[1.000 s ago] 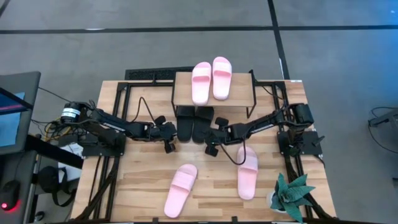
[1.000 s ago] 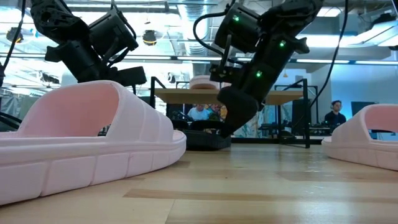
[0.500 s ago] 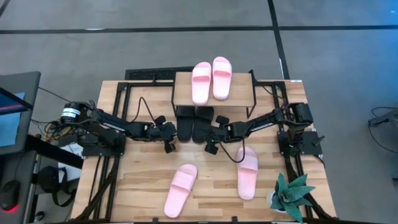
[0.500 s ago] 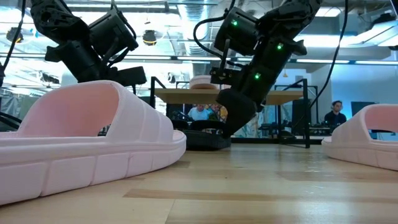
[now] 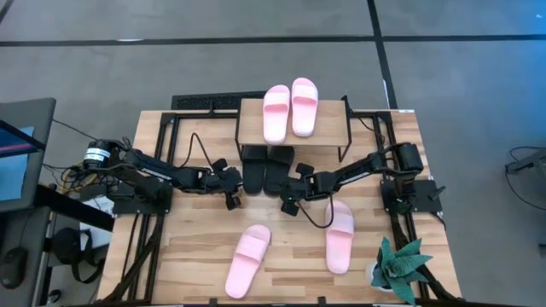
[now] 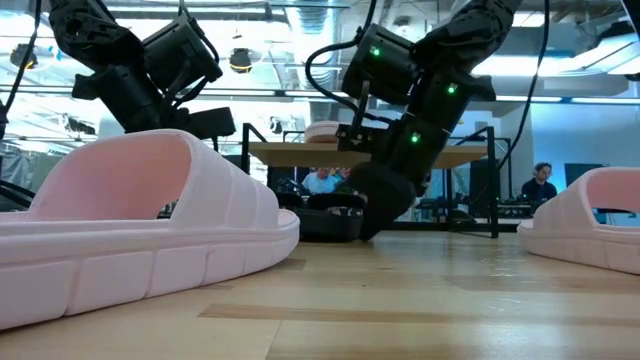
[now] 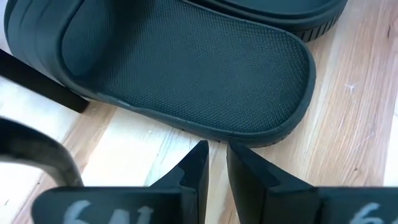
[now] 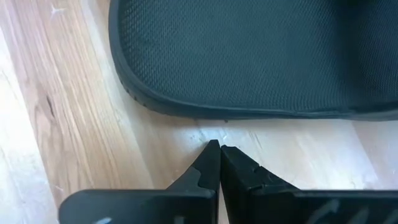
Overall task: Pick and place slides into the shelf
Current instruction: Adjust the black slides under the shelf
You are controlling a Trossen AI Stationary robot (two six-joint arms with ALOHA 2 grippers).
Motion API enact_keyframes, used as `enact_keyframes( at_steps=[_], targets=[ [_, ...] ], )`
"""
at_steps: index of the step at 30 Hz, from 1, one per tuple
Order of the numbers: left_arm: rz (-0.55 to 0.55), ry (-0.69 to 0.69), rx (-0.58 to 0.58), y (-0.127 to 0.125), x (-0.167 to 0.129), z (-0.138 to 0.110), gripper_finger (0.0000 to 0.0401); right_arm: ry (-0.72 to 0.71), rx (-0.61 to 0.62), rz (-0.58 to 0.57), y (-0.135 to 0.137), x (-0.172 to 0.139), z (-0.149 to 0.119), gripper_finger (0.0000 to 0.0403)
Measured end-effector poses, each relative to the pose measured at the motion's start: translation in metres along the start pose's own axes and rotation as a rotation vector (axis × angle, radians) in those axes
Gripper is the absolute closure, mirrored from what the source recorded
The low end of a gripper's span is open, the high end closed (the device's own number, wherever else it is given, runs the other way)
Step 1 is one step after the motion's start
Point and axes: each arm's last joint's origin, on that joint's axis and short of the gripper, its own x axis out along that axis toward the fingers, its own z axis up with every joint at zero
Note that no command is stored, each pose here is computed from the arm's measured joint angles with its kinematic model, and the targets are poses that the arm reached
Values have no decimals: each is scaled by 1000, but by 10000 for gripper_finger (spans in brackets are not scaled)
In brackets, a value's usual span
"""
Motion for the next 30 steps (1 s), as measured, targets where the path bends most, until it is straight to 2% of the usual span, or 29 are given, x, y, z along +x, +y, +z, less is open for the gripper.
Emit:
enact_keyframes(
  at_steps=[20,30],
  targets=[
    [-9,9,13,8,3,2,353,13,30,-9,-4,1,0,402],
    [-31,26,-3,4,16,-3,354,8,32,-6,-4,1,0,402]
  ],
)
